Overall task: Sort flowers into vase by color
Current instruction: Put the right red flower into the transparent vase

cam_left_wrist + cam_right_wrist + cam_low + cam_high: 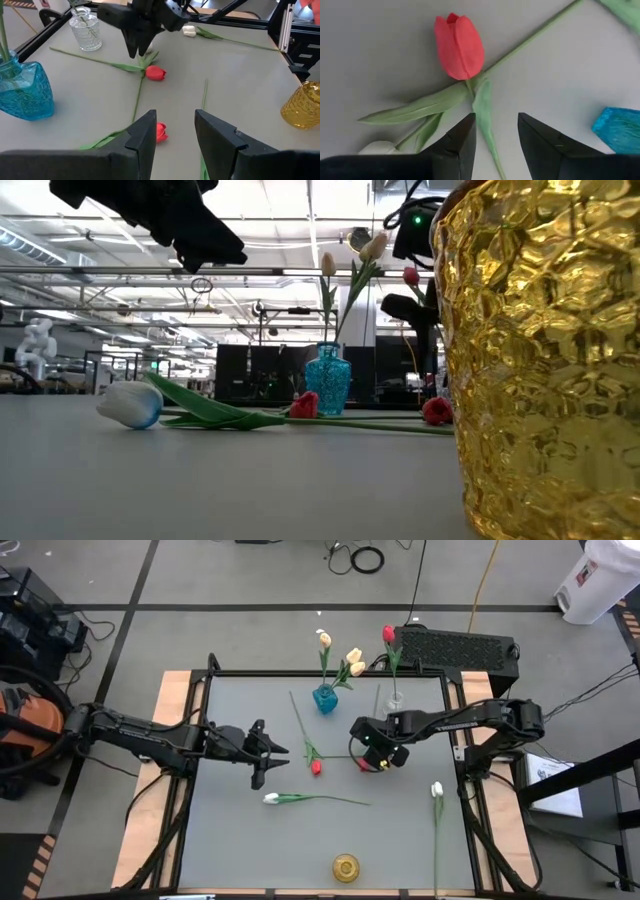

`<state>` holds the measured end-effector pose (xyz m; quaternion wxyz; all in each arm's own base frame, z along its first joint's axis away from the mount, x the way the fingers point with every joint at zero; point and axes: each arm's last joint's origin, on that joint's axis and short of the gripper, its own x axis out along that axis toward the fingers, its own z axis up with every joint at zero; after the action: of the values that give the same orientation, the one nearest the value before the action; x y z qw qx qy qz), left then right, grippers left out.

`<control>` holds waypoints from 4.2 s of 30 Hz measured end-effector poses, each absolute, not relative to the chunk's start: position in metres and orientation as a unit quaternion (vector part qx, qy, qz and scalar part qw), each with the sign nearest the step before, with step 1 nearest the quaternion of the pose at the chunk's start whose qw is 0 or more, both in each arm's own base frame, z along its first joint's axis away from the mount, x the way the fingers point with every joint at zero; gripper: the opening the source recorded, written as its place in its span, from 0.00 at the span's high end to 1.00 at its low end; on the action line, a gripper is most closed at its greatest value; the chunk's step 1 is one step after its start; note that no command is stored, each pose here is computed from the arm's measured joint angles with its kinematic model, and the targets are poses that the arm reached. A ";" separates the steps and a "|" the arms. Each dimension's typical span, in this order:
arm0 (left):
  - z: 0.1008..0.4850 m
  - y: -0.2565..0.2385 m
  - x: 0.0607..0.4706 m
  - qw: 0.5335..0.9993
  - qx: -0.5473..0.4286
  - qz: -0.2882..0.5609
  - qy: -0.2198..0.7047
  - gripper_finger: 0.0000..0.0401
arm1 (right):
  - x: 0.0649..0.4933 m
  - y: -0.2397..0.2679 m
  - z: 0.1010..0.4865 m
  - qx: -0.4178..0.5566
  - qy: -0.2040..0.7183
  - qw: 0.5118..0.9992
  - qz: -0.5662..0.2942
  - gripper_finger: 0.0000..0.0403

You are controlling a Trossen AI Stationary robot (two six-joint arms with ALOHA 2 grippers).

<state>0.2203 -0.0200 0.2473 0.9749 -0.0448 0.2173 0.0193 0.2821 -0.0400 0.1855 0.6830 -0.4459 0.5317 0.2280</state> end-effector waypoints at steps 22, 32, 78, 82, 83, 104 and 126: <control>0.247 -0.020 0.220 0.975 -0.045 0.018 0.217 0.65 | 0.295 -0.043 0.144 -0.422 0.578 0.656 0.242 0.66; 0.247 -0.020 0.220 0.975 -0.046 0.019 0.217 0.65 | 0.295 -0.043 0.144 -0.417 0.580 0.658 0.239 0.83; 0.248 -0.020 0.220 0.975 -0.049 0.019 0.215 0.65 | 0.266 0.011 0.301 -0.355 0.237 0.904 -0.015 1.00; 0.248 -0.020 0.220 0.975 -0.048 0.024 0.215 0.65 | 0.244 0.012 0.334 -0.285 0.153 0.945 -0.052 1.00; 0.248 -0.020 0.220 0.975 -0.048 0.025 0.215 0.65 | 0.237 0.011 0.340 -0.267 0.137 0.952 -0.064 1.00; 0.248 -0.020 0.220 0.975 -0.046 0.030 0.214 0.65 | 0.148 -0.025 0.394 -0.069 0.015 0.879 -0.472 1.00; 0.247 -0.020 0.220 0.975 -0.043 0.030 0.216 0.65 | 0.165 -0.055 0.374 -0.003 0.043 0.858 -0.512 1.00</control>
<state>0.2202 -0.0197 0.2475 0.9750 -0.0435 0.2157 0.0305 0.1653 -0.0547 0.3741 0.8581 -0.0033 0.0430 -0.5117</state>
